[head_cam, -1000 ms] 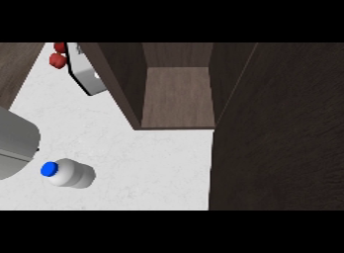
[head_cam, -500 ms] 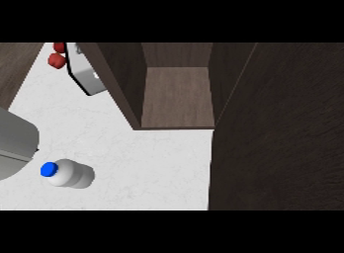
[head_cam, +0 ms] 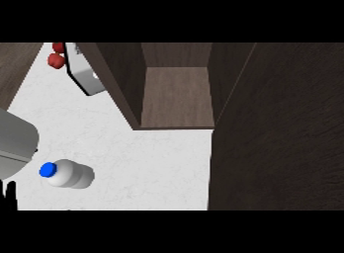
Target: Pick up the bottled water, place it into the cabinet and close the cabinet
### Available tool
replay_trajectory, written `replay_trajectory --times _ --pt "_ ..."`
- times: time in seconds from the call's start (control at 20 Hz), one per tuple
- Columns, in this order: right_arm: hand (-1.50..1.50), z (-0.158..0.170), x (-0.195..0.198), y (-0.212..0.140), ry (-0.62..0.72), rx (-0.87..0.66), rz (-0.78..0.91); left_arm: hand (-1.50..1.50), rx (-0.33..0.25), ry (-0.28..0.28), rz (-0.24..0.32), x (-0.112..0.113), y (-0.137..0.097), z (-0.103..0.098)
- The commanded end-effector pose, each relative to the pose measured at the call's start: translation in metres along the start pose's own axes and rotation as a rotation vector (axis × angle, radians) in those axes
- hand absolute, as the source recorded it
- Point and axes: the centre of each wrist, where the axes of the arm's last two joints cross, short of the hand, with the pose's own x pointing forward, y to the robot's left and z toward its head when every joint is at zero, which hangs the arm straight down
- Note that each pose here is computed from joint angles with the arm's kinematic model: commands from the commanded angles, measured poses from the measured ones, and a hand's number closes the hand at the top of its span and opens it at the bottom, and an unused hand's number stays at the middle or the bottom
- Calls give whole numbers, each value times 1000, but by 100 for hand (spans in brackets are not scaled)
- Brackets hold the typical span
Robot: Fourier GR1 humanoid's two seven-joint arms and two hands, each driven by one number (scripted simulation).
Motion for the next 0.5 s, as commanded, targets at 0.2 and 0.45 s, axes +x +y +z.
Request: replay_trajectory --times 0.2,0.45 --pt "-150 3 46 20 -58 16 2 -150 -5 51 -1 -57 23 -8" --pt "-150 11 44 7 -75 23 -6 -150 8 65 18 -94 14 -32"
